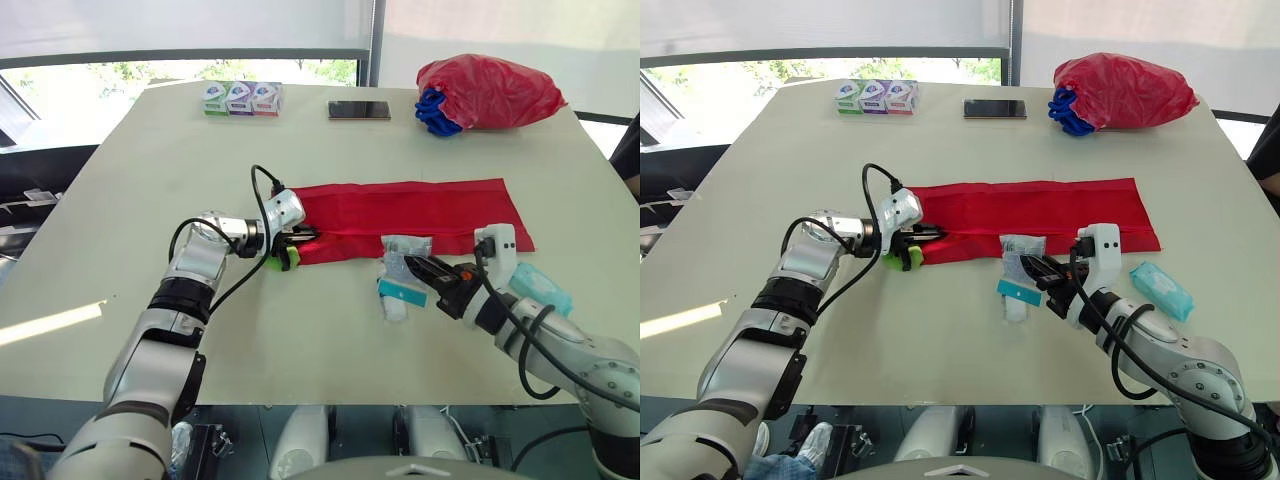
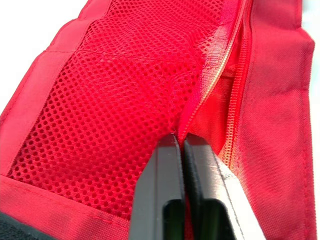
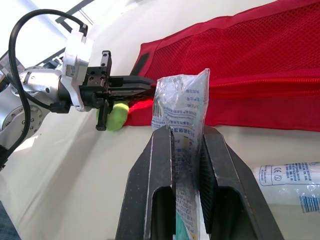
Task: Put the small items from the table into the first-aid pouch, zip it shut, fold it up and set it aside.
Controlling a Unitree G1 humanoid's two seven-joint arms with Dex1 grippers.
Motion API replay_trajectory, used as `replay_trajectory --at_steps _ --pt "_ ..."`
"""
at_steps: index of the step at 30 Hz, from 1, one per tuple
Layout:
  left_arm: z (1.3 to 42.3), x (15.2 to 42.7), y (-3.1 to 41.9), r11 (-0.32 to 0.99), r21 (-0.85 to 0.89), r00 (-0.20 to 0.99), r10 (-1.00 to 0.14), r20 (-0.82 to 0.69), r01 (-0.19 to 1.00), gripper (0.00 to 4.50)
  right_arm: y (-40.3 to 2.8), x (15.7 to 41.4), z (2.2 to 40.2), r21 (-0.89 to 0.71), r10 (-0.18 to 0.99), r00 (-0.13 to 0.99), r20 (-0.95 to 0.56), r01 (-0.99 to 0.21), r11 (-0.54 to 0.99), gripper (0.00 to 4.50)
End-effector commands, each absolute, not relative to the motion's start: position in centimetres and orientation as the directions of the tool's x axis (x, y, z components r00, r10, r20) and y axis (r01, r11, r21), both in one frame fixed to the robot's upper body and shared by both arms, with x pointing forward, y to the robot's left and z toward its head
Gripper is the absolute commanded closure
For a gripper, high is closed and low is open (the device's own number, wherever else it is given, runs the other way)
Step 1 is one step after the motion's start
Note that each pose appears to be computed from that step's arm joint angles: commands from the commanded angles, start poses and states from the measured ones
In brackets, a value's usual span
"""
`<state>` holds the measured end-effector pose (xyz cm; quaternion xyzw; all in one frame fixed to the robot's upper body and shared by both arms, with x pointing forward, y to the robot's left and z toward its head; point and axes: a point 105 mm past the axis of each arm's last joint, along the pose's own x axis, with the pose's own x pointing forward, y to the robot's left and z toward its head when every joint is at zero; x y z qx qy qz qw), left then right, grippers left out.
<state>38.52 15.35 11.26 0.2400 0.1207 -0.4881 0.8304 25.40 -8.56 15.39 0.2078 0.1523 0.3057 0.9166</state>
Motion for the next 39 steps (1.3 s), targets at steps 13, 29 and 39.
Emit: replay_trajectory --at_steps 13,29,39 --pt "15.0 35.2 10.9 0.278 0.142 0.308 -0.911 -0.275 0.95 4.41 -3.1 29.6 14.0 0.697 0.695 0.704 -0.146 -0.425 0.578 4.4" --pt "14.3 34.1 8.7 0.247 0.089 0.261 -0.937 -0.231 0.965 4.41 -1.9 32.0 12.0 0.772 0.647 0.737 -0.197 -0.29 0.566 4.4" --pt "12.6 33.5 8.1 0.222 0.068 0.232 -0.936 -0.264 0.973 4.41 -3.0 33.5 14.2 0.848 0.57 0.82 -0.046 -0.27 0.456 4.4"
